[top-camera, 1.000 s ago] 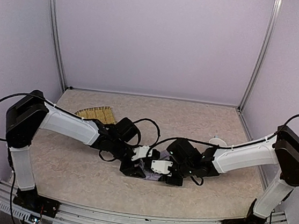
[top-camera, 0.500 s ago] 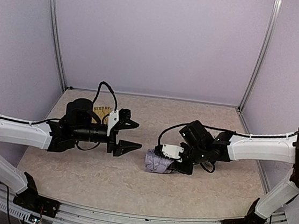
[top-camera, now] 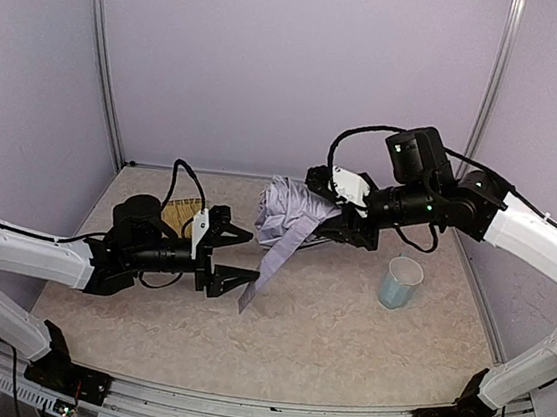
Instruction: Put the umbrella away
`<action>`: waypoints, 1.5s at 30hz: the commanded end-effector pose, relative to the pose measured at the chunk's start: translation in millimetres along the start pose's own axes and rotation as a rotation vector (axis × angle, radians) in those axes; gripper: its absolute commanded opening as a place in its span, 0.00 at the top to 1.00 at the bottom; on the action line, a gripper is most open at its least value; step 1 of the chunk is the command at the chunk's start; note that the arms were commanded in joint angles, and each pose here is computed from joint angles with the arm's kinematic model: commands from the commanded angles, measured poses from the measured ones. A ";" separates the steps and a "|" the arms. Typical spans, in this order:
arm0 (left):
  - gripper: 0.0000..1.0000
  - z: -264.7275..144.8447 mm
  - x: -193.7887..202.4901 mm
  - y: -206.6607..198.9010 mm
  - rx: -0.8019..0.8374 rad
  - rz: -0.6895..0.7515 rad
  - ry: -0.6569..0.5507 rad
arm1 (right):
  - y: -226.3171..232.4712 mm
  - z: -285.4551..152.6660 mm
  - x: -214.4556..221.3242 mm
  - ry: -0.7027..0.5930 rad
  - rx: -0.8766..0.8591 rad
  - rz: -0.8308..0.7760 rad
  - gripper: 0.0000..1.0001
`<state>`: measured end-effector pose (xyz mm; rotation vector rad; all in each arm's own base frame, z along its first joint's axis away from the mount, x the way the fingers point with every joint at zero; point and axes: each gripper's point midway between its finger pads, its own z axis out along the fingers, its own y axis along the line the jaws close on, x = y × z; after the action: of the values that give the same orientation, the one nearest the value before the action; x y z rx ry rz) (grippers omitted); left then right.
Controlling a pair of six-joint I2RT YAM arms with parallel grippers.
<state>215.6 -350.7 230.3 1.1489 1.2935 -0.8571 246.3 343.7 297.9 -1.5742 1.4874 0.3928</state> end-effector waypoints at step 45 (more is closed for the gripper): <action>0.57 37.6 -0.8 -85.5 0.543 0.103 -0.044 | 22.4 -50.9 -109.2 -0.276 -0.235 -0.344 1.00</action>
<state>147.2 -405.9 210.4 1.5865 0.9999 -1.1742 191.3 369.7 371.7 -1.8674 1.0930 0.5625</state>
